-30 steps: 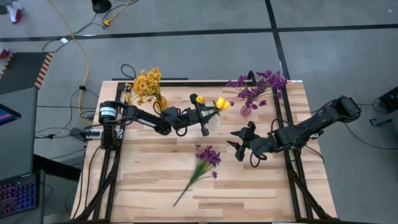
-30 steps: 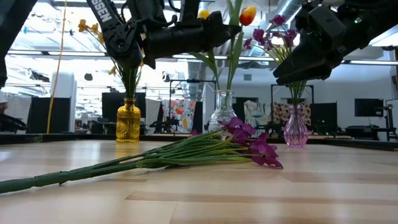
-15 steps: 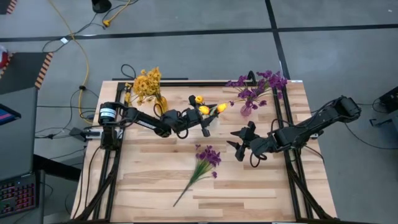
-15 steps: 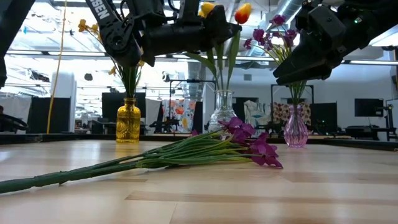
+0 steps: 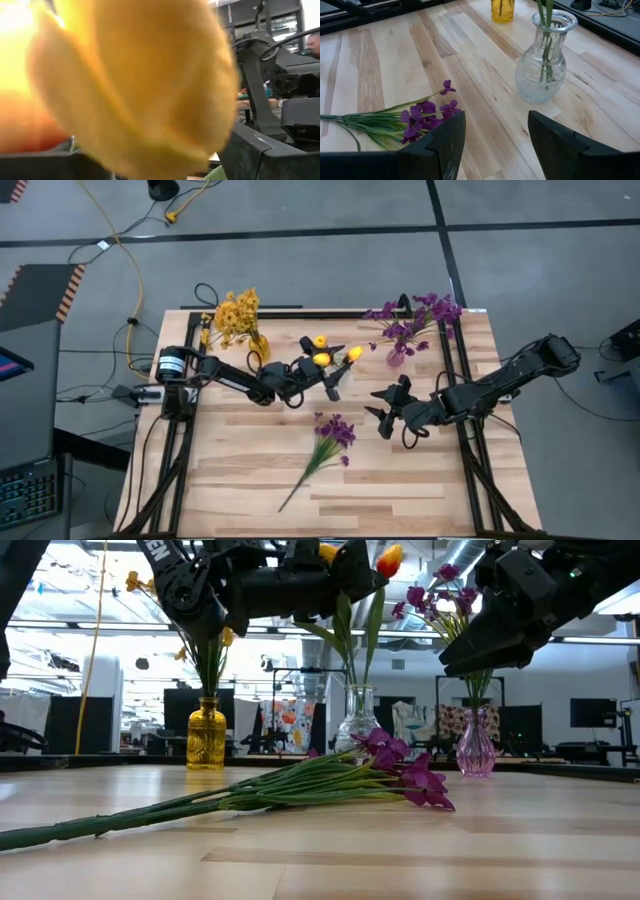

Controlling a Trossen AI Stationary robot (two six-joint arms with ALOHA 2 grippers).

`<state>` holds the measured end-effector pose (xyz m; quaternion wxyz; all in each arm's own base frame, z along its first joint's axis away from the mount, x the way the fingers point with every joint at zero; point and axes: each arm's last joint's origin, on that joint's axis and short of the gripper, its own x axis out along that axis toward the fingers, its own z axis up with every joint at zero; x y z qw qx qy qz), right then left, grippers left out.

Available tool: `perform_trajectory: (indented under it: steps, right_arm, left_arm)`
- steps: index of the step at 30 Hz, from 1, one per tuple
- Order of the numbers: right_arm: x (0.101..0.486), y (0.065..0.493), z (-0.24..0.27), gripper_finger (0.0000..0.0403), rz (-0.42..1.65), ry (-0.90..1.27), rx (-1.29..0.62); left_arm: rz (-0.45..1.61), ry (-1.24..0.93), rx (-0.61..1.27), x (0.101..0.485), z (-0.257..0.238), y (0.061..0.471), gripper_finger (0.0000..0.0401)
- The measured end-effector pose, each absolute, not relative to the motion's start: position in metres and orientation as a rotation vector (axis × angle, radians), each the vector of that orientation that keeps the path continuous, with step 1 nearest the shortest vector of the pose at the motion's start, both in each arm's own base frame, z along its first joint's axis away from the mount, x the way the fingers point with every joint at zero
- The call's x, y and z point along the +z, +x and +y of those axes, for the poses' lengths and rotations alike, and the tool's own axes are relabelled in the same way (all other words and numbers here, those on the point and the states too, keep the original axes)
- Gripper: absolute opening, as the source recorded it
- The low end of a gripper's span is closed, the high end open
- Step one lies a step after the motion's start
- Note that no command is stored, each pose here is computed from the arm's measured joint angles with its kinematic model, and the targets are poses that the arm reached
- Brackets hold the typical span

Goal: Sort flowers into vase by color
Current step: Put the yellow tulip into the transparent vase

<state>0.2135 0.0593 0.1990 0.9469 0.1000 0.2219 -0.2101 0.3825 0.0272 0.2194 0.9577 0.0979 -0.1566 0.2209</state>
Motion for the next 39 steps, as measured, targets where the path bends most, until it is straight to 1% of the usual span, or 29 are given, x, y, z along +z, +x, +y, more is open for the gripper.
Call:
perform_trajectory:
  steps: [6,10,17,21,28,39]
  right_arm:
    - [0.199,0.213,0.059,0.0243,0.452,0.204,-0.427]
    - [0.199,0.213,0.059,0.0243,0.452,0.204,-0.427]
    - [0.199,0.213,0.059,0.0243,0.453,0.204,-0.426]
    - [0.199,0.213,0.059,0.0243,0.453,0.204,-0.426]
    - [0.199,0.213,0.059,0.0243,0.453,0.205,-0.425]
    - [0.199,0.213,0.059,0.0243,0.452,0.205,-0.425]
  left_arm:
    - [-0.304,0.184,0.450,0.224,0.020,0.386,0.0239]
    - [-0.260,0.156,0.470,0.226,0.014,0.388,0.0250]
    - [-0.098,0.168,0.560,0.235,0.006,0.382,0.0252]
    - [-0.037,0.182,0.542,0.245,0.000,0.375,0.0252]
    - [0.038,0.142,0.531,0.262,-0.006,0.360,0.0252]
    - [0.174,0.115,0.512,0.280,-0.006,0.335,0.0252]
